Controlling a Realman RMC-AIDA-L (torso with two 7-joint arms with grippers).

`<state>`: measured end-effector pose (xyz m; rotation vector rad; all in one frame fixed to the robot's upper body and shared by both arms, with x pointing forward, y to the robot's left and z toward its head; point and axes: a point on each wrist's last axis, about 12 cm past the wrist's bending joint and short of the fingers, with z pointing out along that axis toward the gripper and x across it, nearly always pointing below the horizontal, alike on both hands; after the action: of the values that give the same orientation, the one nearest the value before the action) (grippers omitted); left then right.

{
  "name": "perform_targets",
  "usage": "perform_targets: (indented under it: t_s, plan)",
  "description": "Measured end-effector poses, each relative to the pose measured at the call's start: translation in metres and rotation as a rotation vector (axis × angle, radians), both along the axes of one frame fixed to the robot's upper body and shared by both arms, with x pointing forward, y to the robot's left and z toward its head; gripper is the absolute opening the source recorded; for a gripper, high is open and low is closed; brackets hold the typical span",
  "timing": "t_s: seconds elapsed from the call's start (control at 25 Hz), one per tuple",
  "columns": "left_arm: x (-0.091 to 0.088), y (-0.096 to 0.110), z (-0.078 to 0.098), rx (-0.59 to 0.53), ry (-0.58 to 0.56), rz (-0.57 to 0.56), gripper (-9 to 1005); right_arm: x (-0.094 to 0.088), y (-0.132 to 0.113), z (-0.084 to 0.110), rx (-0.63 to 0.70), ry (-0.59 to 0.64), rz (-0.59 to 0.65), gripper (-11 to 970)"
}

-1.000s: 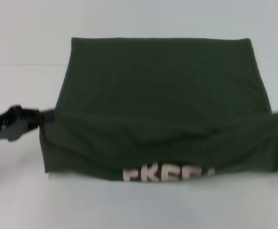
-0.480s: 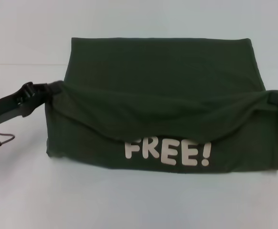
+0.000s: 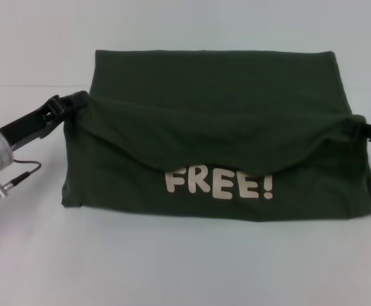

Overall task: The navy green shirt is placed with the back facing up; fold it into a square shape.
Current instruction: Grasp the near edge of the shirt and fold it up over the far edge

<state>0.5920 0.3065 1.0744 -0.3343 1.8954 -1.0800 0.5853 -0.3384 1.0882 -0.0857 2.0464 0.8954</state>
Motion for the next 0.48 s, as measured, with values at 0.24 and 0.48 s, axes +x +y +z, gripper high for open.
perform_targets:
  t_s: [0.24, 0.48]
  plan:
    - [0.009, -0.008, 0.001, 0.032, -0.027, 0.026, 28, 0.009, 0.007, -0.002, -0.05, -0.019, -0.022, 54]
    - [0.013, -0.011, 0.002, 0.05, -0.038, 0.04, 28, 0.016, 0.007, 0.003, -0.071, -0.04, -0.041, 54]
